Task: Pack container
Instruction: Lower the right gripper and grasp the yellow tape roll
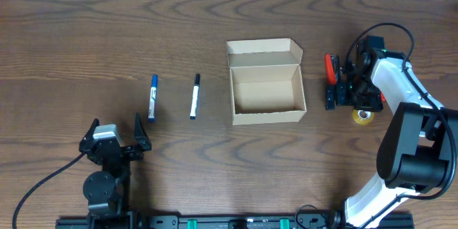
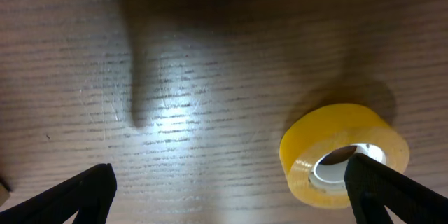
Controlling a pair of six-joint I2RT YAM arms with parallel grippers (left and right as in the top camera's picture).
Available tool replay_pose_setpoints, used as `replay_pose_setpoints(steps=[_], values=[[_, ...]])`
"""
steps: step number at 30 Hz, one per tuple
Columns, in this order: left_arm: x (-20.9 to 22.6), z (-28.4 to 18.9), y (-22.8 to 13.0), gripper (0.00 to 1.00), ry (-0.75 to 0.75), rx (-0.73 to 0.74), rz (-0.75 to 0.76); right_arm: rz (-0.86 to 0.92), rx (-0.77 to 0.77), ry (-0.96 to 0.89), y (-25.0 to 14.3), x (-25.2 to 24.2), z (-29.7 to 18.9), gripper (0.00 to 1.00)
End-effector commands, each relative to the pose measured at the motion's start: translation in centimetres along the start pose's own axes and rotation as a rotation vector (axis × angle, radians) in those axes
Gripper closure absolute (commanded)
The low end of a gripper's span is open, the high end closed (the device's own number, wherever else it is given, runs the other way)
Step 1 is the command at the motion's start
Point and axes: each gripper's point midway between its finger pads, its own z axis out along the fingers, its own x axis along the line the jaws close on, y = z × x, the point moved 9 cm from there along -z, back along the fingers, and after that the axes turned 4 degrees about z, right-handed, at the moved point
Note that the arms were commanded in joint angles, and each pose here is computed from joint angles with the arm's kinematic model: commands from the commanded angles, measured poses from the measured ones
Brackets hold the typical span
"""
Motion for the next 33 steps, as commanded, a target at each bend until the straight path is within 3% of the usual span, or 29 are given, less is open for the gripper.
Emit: replay_pose_setpoints(steps=[1, 33], values=[[0.1, 0.1, -1.2, 0.05, 0.016, 0.053, 0.002, -0.014, 0.011, -0.011, -0.2, -0.1, 0.6, 0.01], [0.1, 0.1, -1.2, 0.05, 0.016, 0.053, 0.002, -0.005, 0.018, -0.006, -1.3, 0.0, 2.8, 0.01]])
